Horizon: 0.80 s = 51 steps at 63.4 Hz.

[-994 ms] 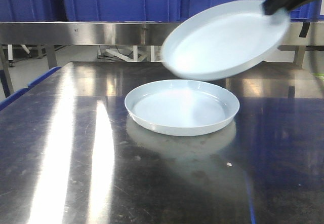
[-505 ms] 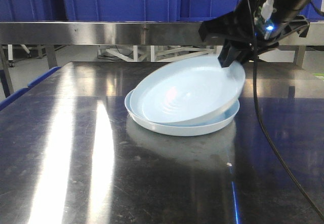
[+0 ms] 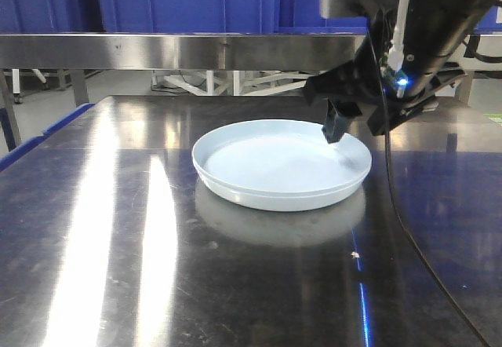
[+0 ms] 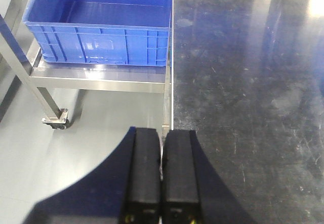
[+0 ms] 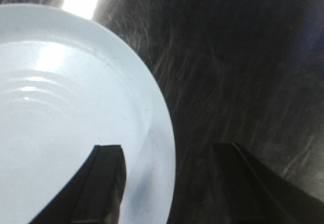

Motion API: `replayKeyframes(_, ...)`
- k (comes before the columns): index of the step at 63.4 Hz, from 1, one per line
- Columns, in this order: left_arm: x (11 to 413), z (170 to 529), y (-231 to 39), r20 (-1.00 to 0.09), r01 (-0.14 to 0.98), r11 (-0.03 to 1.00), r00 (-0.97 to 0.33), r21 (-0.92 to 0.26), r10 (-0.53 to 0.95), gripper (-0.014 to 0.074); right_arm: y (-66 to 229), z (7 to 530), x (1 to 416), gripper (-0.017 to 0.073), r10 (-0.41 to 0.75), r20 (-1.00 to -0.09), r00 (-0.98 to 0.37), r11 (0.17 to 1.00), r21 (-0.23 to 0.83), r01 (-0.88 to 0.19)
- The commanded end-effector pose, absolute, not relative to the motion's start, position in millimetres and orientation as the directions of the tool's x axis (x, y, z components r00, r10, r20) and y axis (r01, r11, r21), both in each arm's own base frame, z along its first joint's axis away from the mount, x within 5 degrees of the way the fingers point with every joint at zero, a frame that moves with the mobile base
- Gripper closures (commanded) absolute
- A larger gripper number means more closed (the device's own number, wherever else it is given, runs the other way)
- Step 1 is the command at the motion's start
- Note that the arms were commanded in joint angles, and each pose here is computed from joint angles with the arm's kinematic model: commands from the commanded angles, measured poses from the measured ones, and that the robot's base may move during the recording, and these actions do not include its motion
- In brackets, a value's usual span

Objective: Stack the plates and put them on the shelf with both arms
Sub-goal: 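Grasp the rim of the stacked plates with the right gripper, then lift the stacked plates up and away with the right gripper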

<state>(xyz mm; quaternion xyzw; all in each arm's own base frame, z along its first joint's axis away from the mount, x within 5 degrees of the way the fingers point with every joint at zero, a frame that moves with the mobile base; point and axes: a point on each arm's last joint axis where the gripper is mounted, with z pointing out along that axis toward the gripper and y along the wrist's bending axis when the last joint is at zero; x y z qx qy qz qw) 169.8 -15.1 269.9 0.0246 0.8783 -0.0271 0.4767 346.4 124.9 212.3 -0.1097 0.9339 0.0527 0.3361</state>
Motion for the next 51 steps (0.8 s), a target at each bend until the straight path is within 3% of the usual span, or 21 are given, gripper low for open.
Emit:
replayKeyframes(1, 174.3, 285.0, -16.5, -0.891, 0.074, 0.997, -0.455, -0.034, 0.003, 0.0507, 127.7, 233.2, 351.7, 0.0123, -0.157, -0.71, -0.686, 0.966, 0.032, -0.255)
replayKeyframes(11, 174.3, 285.0, -16.5, -0.891, 0.074, 0.997, -0.455, -0.034, 0.003, 0.0507, 128.3, 229.7, 352.9, 0.0209, -0.158, -0.706, -0.691, 0.966, 0.033, -0.255)
replayKeyframes(24, 174.3, 285.0, -16.5, -0.891, 0.074, 0.997, -0.455, -0.034, 0.003, 0.0507, 128.7, 230.5, 353.6, 0.0549, -0.156, -0.715, -0.682, 0.966, 0.035, -0.257)
replayKeyframes(37, 174.3, 285.0, -16.5, -0.891, 0.074, 0.997, -0.455, -0.034, 0.003, 0.0507, 130.1, 252.3, 356.1, 0.0531, -0.135, -0.771, -0.622, 0.963, 0.045, -0.265)
replayKeyframes(51, 174.3, 285.0, -16.5, -0.891, 0.074, 0.997, -0.455, -0.034, 0.003, 0.0507, 124.0, 313.7, 339.6, 0.0531, -0.08, -0.877, -0.474, 0.958, 0.063, -0.278)
